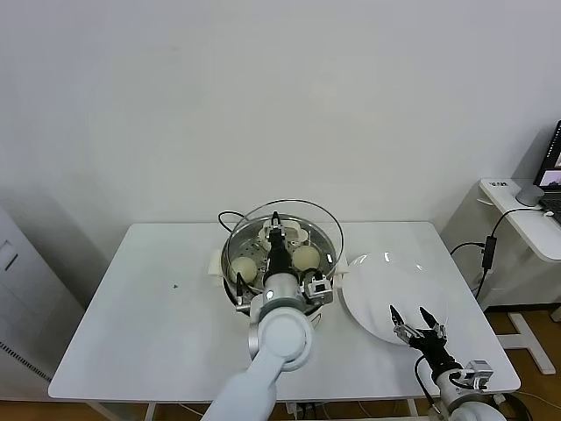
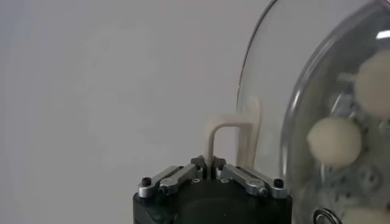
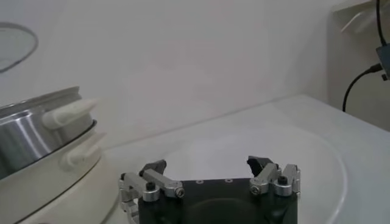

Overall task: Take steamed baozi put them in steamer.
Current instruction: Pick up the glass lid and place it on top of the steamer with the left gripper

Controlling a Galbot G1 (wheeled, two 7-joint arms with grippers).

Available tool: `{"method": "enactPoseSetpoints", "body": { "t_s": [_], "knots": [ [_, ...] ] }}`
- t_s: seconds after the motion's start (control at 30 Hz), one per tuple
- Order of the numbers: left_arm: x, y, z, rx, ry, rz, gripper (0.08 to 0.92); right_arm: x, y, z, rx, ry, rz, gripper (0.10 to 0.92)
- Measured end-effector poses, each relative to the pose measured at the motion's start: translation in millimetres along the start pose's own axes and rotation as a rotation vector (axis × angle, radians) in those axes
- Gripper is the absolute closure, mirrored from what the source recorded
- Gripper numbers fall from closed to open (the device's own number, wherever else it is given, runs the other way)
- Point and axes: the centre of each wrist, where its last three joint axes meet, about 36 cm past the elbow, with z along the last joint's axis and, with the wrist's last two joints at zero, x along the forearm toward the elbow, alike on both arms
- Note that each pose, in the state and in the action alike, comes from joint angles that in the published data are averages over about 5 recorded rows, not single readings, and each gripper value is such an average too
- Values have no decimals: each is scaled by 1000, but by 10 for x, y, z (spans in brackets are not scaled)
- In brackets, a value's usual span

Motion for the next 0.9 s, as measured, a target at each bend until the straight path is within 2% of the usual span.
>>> {"method": "enactPoseSetpoints", "body": {
  "t_s": [0.43,0.9],
  "knots": [
    [-143,-262,30,-86,41,2,872,-26,7,-23,1,-6,-3,200],
    [-130,-410,37,-128,52,14,872,-66,38,-27,-1,-9,-8,200]
  ]
}}
